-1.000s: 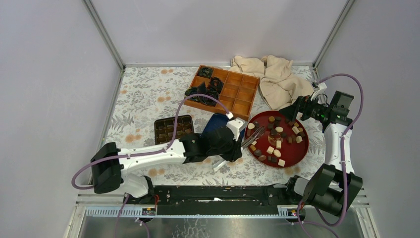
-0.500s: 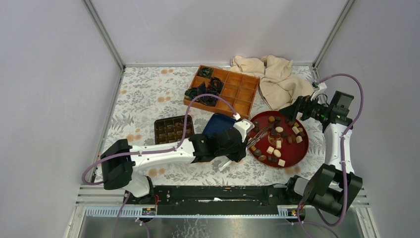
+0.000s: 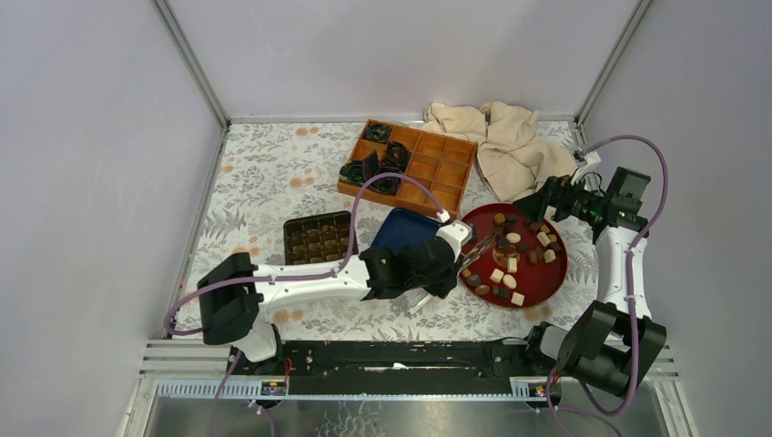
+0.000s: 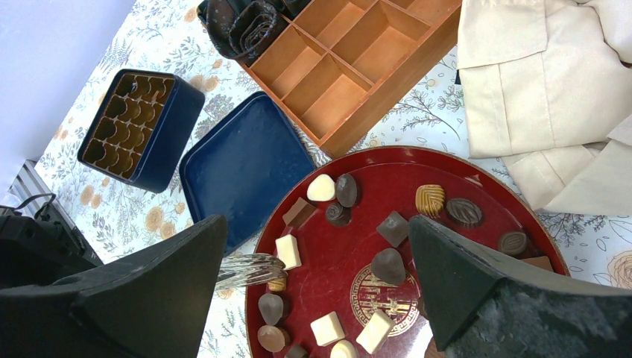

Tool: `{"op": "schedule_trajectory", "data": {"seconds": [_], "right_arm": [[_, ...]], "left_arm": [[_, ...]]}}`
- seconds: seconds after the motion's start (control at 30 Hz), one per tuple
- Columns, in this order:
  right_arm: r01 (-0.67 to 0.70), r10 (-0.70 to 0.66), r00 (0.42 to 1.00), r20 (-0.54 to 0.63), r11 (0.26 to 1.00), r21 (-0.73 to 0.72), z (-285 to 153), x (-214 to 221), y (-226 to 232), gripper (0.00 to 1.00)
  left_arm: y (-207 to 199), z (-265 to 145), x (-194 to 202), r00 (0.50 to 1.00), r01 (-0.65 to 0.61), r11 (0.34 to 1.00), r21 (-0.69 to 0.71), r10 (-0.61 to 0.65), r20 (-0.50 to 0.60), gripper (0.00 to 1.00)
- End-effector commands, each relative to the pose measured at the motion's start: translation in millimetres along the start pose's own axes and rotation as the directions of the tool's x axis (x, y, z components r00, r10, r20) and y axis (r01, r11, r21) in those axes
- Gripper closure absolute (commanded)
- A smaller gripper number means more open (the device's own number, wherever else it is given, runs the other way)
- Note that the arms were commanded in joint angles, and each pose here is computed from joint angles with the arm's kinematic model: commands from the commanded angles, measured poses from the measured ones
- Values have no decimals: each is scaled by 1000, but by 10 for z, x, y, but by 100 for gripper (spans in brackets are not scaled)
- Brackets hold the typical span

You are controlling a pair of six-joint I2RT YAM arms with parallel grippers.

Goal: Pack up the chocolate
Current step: Pick up the fake chocolate from the plate.

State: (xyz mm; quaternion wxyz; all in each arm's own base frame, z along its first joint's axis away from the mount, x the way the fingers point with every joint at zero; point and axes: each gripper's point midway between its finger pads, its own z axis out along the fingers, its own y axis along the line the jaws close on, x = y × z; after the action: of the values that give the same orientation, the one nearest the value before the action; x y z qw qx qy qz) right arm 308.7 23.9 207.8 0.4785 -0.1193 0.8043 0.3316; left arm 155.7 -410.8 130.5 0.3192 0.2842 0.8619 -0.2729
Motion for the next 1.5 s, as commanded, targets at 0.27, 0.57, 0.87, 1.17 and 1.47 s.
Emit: {"op": "schedule_trajectory", "data": {"seconds": [0.27,0.57,0.87,1.17,1.47], "right_arm": [[68,-68,997,28,998,16,-35,-142,-14,0],[68,-69,997,25,997,32,-39,-146,-41,0],[66,-67,997,25,997,30,-39,-145,-38,0],[68,-68,997,25,997,25,-37,-145,-31,0],[65,-66,998,25,998,23,-39,-145,-31,0]], "left_arm": [[-125,251,-371,996,-52,998,-26,54,66,66],[32,463,-294,997,-65,997,-40,63,-46,64],[174,571,-209,990,-72,997,5,72,-119,59],[252,757,-172,985,-71,997,-8,69,-160,53],[220,868,-241,983,-73,997,29,77,-166,54]]}}
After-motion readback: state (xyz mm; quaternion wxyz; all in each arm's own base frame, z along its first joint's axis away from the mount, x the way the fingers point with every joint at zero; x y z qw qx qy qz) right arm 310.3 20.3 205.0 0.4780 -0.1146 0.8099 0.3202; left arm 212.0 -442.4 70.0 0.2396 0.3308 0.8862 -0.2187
